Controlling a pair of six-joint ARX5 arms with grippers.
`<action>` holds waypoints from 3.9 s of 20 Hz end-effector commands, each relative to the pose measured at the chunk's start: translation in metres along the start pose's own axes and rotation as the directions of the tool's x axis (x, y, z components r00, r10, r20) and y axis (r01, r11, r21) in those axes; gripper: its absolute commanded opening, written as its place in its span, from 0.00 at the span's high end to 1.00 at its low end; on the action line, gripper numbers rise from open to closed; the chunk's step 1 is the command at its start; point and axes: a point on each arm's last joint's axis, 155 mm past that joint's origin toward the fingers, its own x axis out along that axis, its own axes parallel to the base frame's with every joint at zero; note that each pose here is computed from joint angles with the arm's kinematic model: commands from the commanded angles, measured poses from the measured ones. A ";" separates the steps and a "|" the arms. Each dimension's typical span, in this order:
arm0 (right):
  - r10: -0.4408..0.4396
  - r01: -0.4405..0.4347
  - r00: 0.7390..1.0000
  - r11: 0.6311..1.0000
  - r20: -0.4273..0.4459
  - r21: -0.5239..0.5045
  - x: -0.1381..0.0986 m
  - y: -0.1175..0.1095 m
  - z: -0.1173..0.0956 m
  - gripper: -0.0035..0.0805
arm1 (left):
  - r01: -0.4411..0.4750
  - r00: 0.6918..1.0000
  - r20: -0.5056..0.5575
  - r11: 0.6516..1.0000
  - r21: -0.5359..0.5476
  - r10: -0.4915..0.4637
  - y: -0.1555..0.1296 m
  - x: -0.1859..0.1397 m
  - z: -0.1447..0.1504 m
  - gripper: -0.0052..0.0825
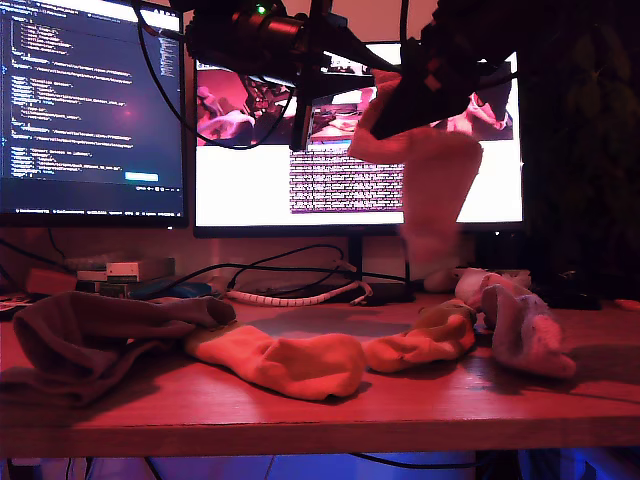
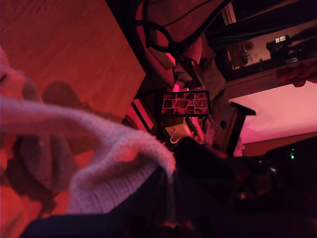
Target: Pair up the socks based on colour and pattern, by placing them on top of one another
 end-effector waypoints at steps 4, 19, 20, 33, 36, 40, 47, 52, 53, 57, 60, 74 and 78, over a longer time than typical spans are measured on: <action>-0.036 0.036 0.999 0.999 -0.036 0.004 0.000 -0.006 -0.007 0.97 | 0.000 1.000 0.023 1.000 0.013 0.000 0.011 -0.010 0.009 0.95; -0.084 -0.009 0.993 0.622 0.078 0.783 -0.014 -0.032 0.039 0.45 | -0.051 0.997 0.058 0.998 -0.024 0.052 0.018 -0.018 0.016 0.95; -0.079 -0.015 0.993 0.625 0.083 0.780 -0.013 -0.030 0.041 0.45 | -0.050 0.997 0.059 0.999 -0.021 0.051 0.018 -0.018 0.016 0.95; -0.130 0.174 0.984 0.631 -0.118 0.756 -0.010 -0.030 0.002 0.57 | 0.060 0.998 0.013 0.998 -0.003 -0.060 -0.017 -0.006 0.008 0.95; -0.136 0.192 0.981 0.632 -0.136 0.751 -0.010 -0.030 -0.002 0.98 | 0.062 0.998 0.018 0.998 0.014 -0.062 -0.025 -0.009 0.008 0.95; -0.148 0.191 0.981 0.640 -0.124 0.745 -0.010 -0.034 0.002 0.97 | 0.061 0.998 0.022 0.998 0.030 -0.062 -0.029 -0.011 0.007 0.95; -0.150 0.228 0.973 0.687 -0.173 0.690 -0.013 -0.033 -0.009 0.97 | 0.056 0.998 0.034 0.998 0.037 -0.057 -0.027 -0.017 0.010 0.55; -0.176 0.273 0.961 0.718 -0.212 0.640 -0.017 -0.045 -0.022 0.97 | 0.062 0.997 0.052 0.997 0.042 -0.064 -0.026 -0.030 0.013 0.52; -0.182 0.283 0.958 0.725 -0.222 0.628 -0.018 -0.048 -0.026 0.97 | 0.070 0.996 0.055 0.996 0.058 -0.073 -0.027 -0.034 0.014 0.60; -0.214 0.325 0.944 0.723 -0.250 0.609 -0.026 -0.068 -0.040 0.97 | -0.008 0.996 0.088 0.992 0.129 -0.004 -0.018 -0.054 0.012 0.96; -0.228 0.328 0.943 0.762 -0.243 0.558 -0.030 -0.079 -0.040 0.97 | -0.214 0.975 0.099 0.963 0.164 0.200 0.013 -0.067 0.003 0.96; -0.447 0.507 0.860 0.694 -0.246 0.512 -0.078 -0.170 -0.038 0.97 | -0.688 0.721 0.124 0.681 0.251 0.682 0.082 -0.104 -0.004 0.96; -0.418 0.499 0.866 0.696 -0.274 0.517 -0.076 -0.163 -0.045 0.97 | -0.739 0.669 0.171 0.623 0.258 0.723 0.072 -0.121 -0.002 0.96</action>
